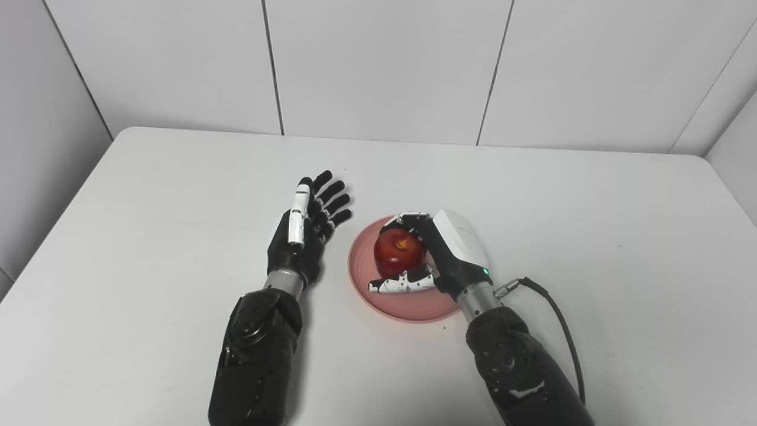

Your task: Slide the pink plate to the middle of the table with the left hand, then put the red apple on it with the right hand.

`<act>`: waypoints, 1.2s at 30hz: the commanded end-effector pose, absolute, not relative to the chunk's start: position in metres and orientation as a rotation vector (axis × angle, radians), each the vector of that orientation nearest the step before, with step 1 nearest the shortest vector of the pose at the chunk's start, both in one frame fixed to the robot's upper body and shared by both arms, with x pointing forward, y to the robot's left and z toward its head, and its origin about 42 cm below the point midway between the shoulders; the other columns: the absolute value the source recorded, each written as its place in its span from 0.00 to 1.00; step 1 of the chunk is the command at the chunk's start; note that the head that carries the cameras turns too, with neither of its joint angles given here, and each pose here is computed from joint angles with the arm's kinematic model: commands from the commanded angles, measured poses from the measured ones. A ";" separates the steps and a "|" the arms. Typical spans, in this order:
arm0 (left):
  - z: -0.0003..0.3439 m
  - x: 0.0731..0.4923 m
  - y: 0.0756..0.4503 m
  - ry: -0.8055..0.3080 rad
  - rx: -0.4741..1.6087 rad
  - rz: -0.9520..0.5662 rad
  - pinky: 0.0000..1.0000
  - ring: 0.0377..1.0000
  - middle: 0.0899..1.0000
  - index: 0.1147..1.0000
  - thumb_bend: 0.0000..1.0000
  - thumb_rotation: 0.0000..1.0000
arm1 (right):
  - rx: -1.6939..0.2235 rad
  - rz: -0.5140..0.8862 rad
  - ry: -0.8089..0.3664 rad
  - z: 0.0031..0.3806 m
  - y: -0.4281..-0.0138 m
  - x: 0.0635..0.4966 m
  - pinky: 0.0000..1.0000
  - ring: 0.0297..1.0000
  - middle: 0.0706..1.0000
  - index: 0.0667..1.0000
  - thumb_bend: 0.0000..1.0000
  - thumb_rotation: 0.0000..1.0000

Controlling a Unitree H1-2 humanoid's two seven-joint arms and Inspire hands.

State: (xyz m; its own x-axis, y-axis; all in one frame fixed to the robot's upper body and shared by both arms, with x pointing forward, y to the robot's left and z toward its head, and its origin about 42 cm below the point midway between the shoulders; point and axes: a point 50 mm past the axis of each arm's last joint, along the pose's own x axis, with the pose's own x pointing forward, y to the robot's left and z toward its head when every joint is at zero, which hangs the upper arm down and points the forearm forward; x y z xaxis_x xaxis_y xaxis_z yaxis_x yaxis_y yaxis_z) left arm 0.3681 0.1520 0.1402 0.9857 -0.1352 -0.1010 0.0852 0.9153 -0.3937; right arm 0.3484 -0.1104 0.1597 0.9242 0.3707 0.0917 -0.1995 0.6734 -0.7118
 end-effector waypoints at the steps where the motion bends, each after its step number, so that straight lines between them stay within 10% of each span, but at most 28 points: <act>1: 0.149 0.372 0.146 0.118 -0.404 -0.126 0.83 0.84 0.84 0.83 0.38 1.00 | -0.748 0.297 -0.327 0.182 -0.106 0.352 0.38 0.45 0.50 0.45 0.52 0.14; 3: 0.148 0.372 0.146 0.117 -0.403 -0.126 0.83 0.84 0.84 0.83 0.38 1.00 | -0.749 0.295 -0.323 0.182 -0.107 0.352 0.41 0.48 0.53 0.45 0.52 0.15; 4: 0.148 0.372 0.146 0.117 -0.403 -0.126 0.83 0.84 0.84 0.83 0.38 1.00 | -0.749 0.296 -0.323 0.182 -0.107 0.352 0.43 0.50 0.55 0.52 0.80 0.17; 8: 0.148 0.372 0.146 0.116 -0.403 -0.129 0.83 0.84 0.84 0.83 0.38 1.00 | -0.752 0.296 -0.323 0.183 -0.107 0.352 0.46 0.52 0.57 0.57 0.96 0.22; 36: 0.148 0.372 0.146 0.116 -0.406 -0.126 0.83 0.84 0.84 0.83 0.39 1.00 | -0.791 0.320 -0.317 0.195 -0.114 0.348 0.79 0.85 0.86 0.86 1.00 0.46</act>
